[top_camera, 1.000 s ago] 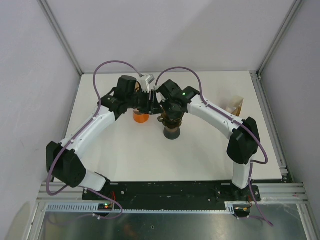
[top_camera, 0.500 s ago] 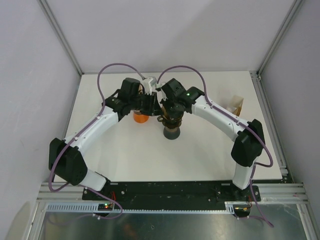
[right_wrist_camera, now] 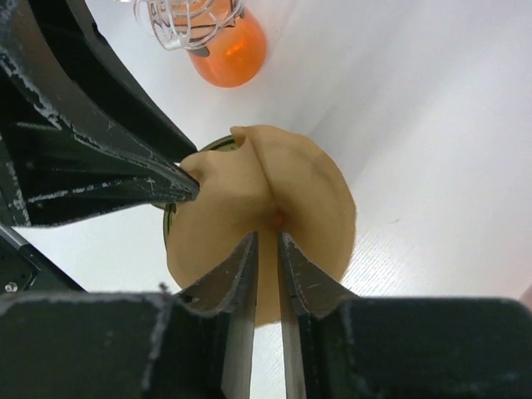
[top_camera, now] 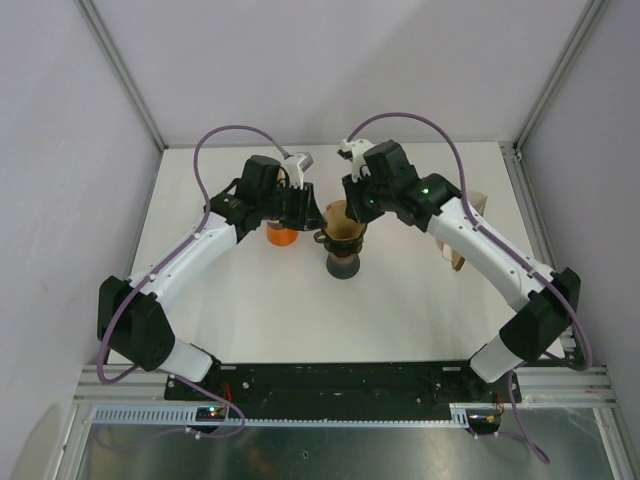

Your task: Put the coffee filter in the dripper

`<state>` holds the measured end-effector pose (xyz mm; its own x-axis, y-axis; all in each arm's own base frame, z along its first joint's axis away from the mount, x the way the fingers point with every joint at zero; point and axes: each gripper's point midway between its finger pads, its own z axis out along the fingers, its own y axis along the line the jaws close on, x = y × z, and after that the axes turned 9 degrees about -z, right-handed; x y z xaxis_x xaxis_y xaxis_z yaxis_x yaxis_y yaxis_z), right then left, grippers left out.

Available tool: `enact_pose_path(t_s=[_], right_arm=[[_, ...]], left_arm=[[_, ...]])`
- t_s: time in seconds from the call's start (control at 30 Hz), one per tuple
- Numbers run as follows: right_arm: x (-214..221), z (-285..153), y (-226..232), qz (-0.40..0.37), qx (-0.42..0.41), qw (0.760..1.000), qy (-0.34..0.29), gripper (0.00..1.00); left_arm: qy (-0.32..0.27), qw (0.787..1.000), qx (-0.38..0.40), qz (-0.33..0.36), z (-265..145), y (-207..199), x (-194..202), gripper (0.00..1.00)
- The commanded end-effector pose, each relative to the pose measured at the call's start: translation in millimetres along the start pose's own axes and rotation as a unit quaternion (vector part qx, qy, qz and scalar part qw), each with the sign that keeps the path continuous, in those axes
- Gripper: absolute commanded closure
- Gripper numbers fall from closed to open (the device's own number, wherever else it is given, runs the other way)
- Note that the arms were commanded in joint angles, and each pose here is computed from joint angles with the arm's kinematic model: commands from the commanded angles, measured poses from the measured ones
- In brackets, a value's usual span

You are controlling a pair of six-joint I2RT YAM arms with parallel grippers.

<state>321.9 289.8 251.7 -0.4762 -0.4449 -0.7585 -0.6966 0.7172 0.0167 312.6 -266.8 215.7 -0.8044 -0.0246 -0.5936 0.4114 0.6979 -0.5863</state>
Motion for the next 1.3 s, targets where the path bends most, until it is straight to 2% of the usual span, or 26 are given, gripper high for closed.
enact_pose_path(t_s=[0.0,0.2,0.67,0.87,1.03,1.27], right_arm=[[-23,-21,-8,0.018,-0.004,0.997,-0.073,0.77],[-12,-24,-22,0.032,0.024,0.997,-0.07,0.7],[-17,-36,-32,0.038,0.036,0.995,-0.085,0.66],[-21,-42,-36,0.041,0.041,0.994,-0.095,0.65],[-16,-42,-47,0.055,0.061,0.993,-0.088,0.57],[7,-15,-62,0.071,0.089,0.992,-0.046,0.46]], left_arm=[[-0.021,1.0,0.002,0.023,-9,-7,-8,0.65],[-0.037,0.998,0.007,0.04,-15,-15,-20,0.58],[-0.062,0.995,0.008,0.071,-30,-26,-38,0.36],[-0.065,0.995,0.003,0.077,-31,-25,-40,0.32],[-0.072,0.994,-0.005,0.087,-35,-24,-44,0.3],[-0.057,0.995,-0.022,0.085,-26,-9,-34,0.3]])
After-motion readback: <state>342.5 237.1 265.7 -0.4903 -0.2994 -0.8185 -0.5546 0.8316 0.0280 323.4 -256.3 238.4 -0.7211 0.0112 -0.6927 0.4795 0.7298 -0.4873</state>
